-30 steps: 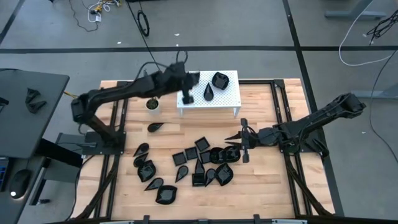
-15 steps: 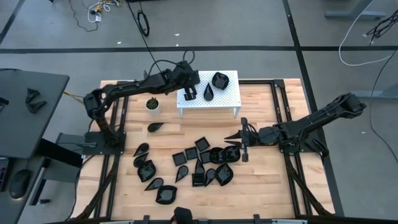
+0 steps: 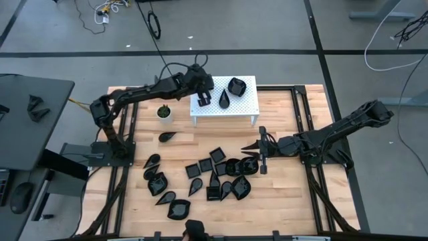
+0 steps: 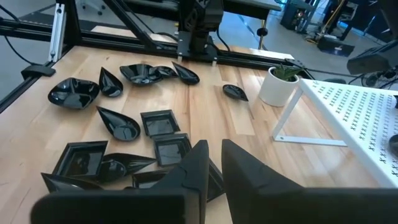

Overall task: Pick & Place Mini shaped plates
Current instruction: Stack the black plate on top of the black plate on the shelf

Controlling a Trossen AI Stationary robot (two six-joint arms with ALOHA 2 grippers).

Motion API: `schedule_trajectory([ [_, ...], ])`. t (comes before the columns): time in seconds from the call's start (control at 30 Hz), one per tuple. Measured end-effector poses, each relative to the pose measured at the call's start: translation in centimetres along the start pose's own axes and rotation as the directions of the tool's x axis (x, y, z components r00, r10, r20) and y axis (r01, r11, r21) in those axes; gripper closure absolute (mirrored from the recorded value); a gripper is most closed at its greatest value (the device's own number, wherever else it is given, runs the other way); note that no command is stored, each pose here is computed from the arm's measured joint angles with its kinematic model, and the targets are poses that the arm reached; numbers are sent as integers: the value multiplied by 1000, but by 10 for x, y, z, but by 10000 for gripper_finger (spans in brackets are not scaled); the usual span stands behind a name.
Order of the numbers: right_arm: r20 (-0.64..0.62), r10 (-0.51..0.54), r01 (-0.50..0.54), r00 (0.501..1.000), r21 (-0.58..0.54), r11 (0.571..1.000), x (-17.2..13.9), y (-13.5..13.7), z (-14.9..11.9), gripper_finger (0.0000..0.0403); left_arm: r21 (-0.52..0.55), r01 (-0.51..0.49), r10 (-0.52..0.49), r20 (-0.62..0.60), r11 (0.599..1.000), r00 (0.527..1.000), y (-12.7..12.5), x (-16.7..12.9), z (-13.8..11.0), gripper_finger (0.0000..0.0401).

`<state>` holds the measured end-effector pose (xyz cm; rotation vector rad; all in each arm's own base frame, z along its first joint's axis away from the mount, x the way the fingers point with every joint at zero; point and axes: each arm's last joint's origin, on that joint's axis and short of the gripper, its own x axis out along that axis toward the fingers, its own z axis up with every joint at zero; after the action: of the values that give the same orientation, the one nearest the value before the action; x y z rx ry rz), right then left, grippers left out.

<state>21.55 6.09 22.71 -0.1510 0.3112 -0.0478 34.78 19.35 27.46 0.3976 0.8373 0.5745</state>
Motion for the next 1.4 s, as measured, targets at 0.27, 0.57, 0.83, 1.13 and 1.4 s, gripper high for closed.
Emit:
schedule_trajectory([
  [0.27, 0, 0, 0, 1000, 0, 1000, 0, 0, 0, 356, -22, 21, -21, -8, 1000, 1000, 0, 1, -2, 392],
  [0.57, 0, 0, 0, 1000, 0, 1000, 0, 0, 0, 356, -22, 27, -27, -19, 999, 999, 0, 0, -3, 386],
  [0.83, 0, 0, 0, 1000, 0, 1000, 0, 0, 0, 356, -43, 26, -27, -18, 999, 999, 0, 0, -3, 312],
  [1.13, -1, 0, 0, 1000, 0, 1000, 0, 0, 0, 356, -85, -6, 5, -13, 996, 1000, -5, -20, 15, 260],
  [1.4, 7, 1, -1, 1000, 20, 1000, 1, 1, 0, 356, -78, 113, -122, -118, 990, 985, -40, -87, 24, 270],
])
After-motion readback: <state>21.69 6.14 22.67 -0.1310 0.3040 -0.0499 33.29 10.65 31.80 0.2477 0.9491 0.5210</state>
